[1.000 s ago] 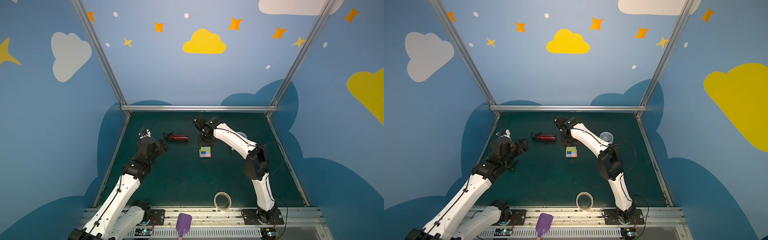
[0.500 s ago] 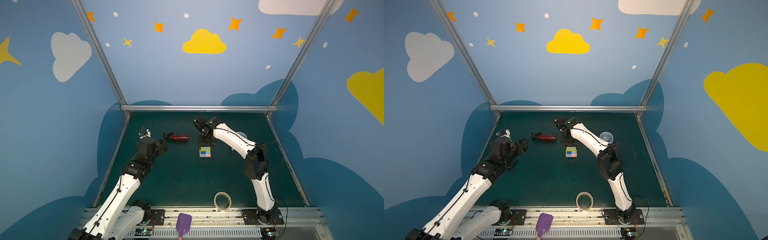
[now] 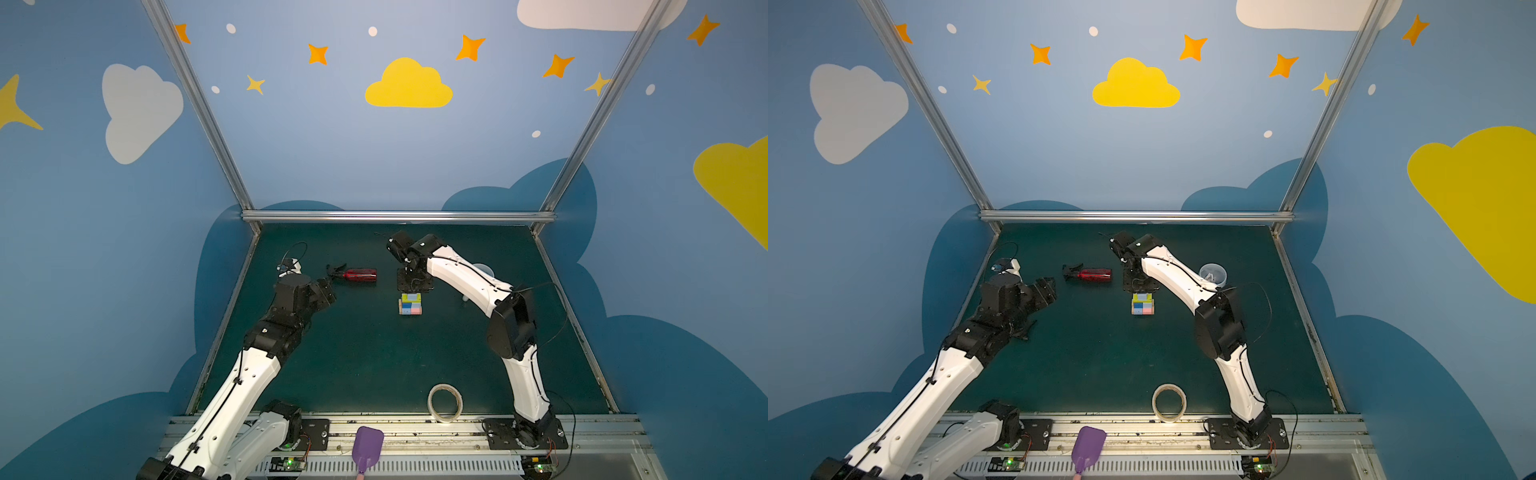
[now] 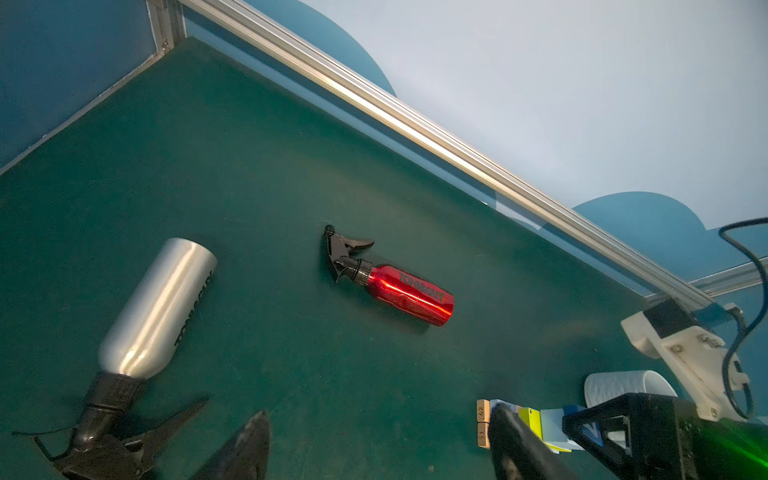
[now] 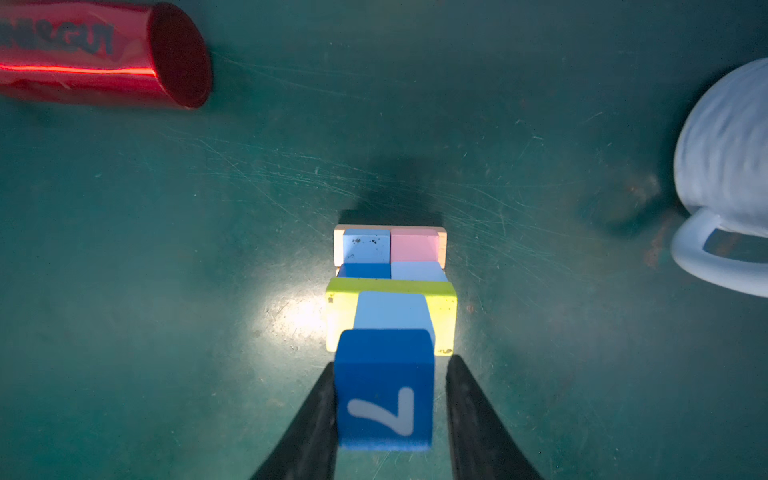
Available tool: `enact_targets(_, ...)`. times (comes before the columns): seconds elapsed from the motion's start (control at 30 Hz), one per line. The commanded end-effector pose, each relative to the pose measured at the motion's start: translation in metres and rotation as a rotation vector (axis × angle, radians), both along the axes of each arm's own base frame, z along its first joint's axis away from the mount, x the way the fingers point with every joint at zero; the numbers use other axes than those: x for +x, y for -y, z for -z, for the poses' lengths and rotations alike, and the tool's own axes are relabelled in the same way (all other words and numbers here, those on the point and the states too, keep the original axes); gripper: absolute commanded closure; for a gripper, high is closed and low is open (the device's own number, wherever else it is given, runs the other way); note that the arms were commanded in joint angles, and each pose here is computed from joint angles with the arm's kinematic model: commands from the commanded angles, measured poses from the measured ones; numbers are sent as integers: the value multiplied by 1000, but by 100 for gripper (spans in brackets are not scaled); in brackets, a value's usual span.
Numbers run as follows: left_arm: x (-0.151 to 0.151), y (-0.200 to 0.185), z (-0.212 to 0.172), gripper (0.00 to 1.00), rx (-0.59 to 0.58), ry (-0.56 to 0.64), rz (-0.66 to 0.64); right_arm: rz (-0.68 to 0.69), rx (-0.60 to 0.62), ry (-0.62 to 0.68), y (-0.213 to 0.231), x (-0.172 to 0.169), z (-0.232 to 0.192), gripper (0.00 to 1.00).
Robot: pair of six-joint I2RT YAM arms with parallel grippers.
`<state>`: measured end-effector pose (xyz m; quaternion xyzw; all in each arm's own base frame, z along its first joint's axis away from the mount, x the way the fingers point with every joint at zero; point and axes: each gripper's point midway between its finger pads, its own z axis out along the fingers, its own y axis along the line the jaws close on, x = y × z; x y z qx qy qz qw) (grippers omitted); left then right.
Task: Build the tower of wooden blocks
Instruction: 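Lower the blue '7' cube onto the pale blue cube with the right gripper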
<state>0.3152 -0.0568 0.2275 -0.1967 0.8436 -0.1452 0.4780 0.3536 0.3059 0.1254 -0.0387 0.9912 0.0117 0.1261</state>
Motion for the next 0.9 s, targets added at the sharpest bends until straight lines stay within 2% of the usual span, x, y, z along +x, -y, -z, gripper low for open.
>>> enact_targets(0.0, 0, 0, 0, 18, -2, 6, 2, 12, -8, 5, 3, 2, -2, 60)
enact_targets(0.87, 0, 0, 0, 18, -5, 5, 4, 18, -11, 2, 6, 2, -1, 60)
